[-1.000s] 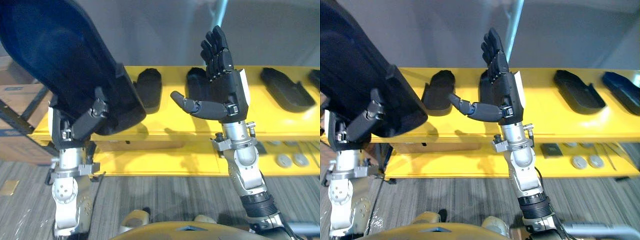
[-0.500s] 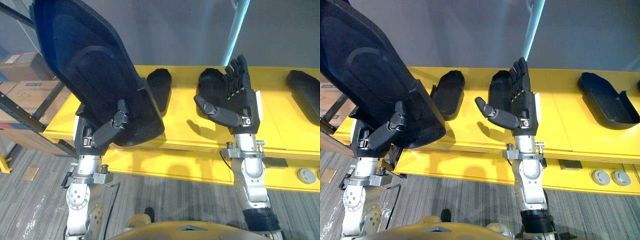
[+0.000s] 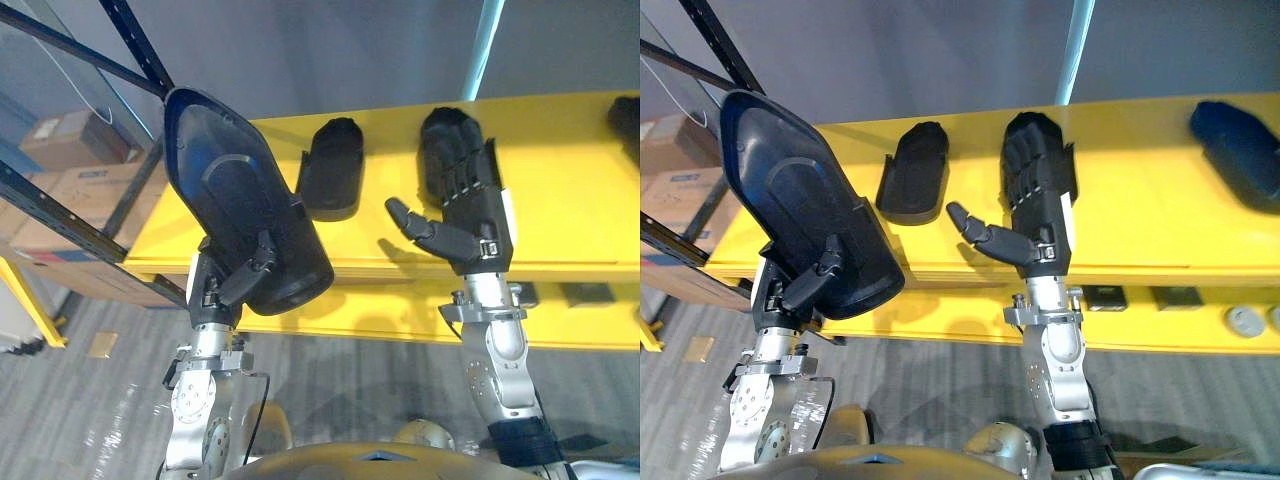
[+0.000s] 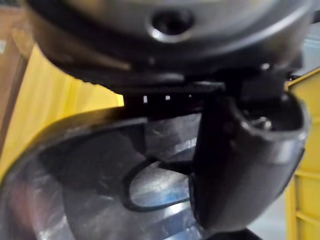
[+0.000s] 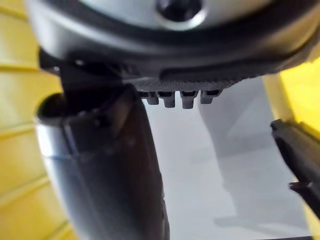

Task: Walk over and take three plastic housings, then place them on the shelf

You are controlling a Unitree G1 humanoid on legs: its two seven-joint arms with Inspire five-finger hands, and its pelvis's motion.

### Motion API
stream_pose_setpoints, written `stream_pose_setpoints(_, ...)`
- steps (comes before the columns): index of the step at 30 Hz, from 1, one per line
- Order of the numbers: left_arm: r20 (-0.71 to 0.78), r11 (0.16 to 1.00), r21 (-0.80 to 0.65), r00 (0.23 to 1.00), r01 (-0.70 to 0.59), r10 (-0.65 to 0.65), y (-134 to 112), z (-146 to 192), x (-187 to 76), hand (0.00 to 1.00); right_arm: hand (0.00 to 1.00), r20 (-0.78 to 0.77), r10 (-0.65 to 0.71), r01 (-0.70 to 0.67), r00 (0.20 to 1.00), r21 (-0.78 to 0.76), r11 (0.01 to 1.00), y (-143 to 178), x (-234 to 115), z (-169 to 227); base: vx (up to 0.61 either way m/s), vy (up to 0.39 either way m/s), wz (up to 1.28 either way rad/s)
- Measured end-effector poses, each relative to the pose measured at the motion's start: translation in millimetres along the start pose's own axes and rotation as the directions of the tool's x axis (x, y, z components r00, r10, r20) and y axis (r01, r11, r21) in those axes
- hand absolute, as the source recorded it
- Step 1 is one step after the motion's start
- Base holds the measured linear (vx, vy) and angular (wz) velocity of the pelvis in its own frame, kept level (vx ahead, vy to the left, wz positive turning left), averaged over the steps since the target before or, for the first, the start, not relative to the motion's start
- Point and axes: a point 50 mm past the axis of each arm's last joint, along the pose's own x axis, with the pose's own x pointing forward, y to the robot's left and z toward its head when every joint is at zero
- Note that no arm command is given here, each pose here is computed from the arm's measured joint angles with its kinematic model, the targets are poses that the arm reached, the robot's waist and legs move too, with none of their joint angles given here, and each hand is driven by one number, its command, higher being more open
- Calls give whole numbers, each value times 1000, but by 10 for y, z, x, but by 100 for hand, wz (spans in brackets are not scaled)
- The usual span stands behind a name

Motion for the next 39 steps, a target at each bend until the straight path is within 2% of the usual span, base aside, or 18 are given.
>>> stream_pose_setpoints(3,23,999,6,999,39,-39,-23,44,51,0,100,-26,-112,113,993,34,993,-80,-95,-70,-38,776,37)
stream_pose_setpoints(6,-3,996,59,998,67,-67,107,78,76,0,100,-127,-164,174,978,75,982,59,-197,-283,-87,544,-6)
stream_pose_setpoints(9,-5,990,136,1000,27,-27,339,171,51,0,100,-117,-71,78,991,56,995,310,-194,-266,-6,368,7)
stream_pose_setpoints(11,23,991,132,1000,9,-12,360,231,55,0,100,-69,-59,63,996,53,997,328,-150,-165,14,195,-7)
stream_pose_setpoints(13,74,995,103,997,15,-23,319,335,82,0,100,-12,-52,53,999,39,998,299,-107,-37,-6,142,-11)
stream_pose_setpoints(15,111,995,96,993,39,-49,250,411,97,0,100,7,-74,73,997,81,994,237,-105,12,-12,77,-7)
stream_pose_setpoints(18,139,993,94,987,65,-78,131,451,101,0,100,8,-86,85,996,57,995,167,-103,28,-27,19,-12)
stream_pose_setpoints(28,81,979,185,991,86,-103,104,407,125,0,100,-65,-16,14,998,-34,999,118,-111,-4,-16,-29,-19)
stream_pose_setpoints(31,69,966,254,996,43,-62,142,380,247,0,100,-122,-25,18,992,-57,998,61,-210,-44,-13,-4,-8)
stream_pose_setpoints(34,34,927,374,999,-34,23,355,341,433,0,100,-205,23,-40,978,-82,996,14,-304,-84,-22,6,-23)
stream_pose_setpoints(37,31,910,406,997,-78,72,491,362,540,0,100,-226,39,-64,973,-103,993,-32,-320,-75,-18,10,-14)
stream_pose_setpoints(39,59,907,412,996,-87,69,492,417,661,0,100,-200,46,-69,979,-113,991,-48,-292,-13,-34,8,-9)
